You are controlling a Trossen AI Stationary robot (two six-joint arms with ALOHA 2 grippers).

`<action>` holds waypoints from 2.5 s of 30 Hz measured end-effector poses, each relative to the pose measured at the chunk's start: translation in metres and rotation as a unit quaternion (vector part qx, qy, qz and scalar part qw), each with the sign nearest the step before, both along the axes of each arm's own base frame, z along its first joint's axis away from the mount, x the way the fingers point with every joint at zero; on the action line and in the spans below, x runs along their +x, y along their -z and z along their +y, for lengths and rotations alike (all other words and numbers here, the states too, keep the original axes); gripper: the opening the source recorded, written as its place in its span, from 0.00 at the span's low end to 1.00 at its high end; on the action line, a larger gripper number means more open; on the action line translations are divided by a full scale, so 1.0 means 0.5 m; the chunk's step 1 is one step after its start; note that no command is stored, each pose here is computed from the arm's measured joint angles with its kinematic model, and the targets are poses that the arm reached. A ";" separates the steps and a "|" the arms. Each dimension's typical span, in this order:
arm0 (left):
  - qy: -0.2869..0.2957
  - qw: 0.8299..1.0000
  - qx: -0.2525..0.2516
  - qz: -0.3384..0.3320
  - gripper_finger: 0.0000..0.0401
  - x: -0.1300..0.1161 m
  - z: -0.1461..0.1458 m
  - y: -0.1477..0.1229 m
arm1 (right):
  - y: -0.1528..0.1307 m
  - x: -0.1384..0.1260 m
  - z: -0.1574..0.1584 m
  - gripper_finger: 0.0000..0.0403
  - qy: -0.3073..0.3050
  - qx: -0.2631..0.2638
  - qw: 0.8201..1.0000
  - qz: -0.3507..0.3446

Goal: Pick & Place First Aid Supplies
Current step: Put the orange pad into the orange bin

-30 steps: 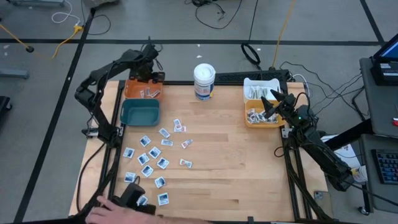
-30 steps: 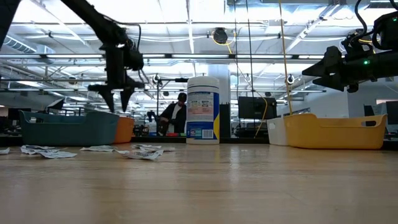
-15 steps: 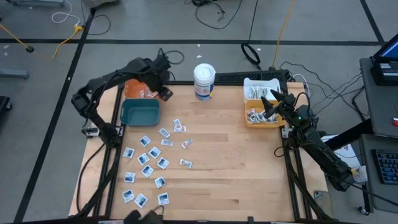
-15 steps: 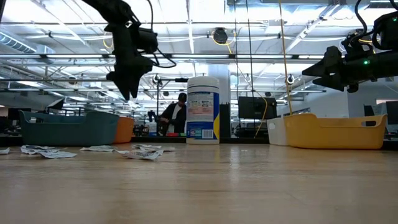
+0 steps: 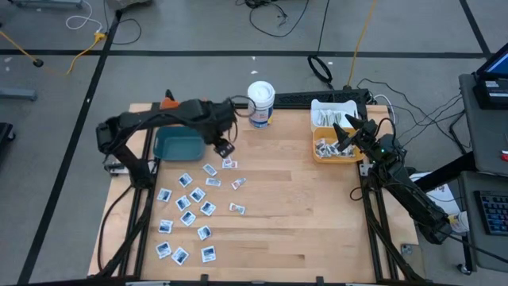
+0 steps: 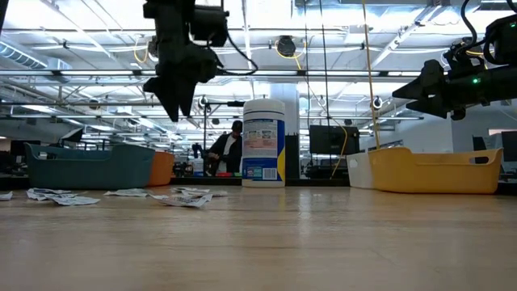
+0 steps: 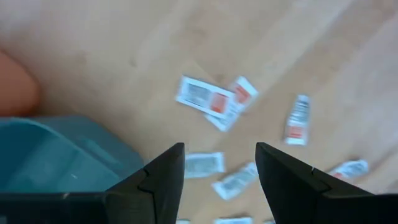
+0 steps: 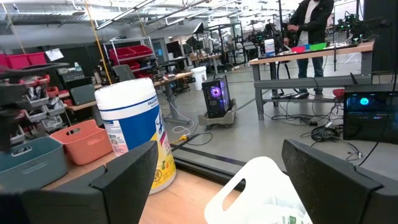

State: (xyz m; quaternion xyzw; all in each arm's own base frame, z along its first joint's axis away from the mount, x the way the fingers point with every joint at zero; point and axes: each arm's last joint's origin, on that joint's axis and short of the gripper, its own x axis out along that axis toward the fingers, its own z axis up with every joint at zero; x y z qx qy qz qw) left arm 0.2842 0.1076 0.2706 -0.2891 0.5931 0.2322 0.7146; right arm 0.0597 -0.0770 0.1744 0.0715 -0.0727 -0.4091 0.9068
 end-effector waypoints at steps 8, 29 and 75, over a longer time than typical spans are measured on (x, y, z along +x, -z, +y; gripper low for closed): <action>-0.022 1.000 -0.021 0.003 0.50 0.029 -0.103 0.000 | 0.000 0.000 0.000 0.84 0.000 0.000 1.000 0.000; -0.021 0.995 -0.050 0.088 0.50 0.108 -0.174 0.130 | 0.000 0.000 0.000 0.84 0.000 0.000 1.000 0.000; 0.047 0.993 -0.040 0.104 0.01 0.223 -0.187 0.228 | 0.000 0.000 0.000 0.84 0.000 0.000 1.000 0.000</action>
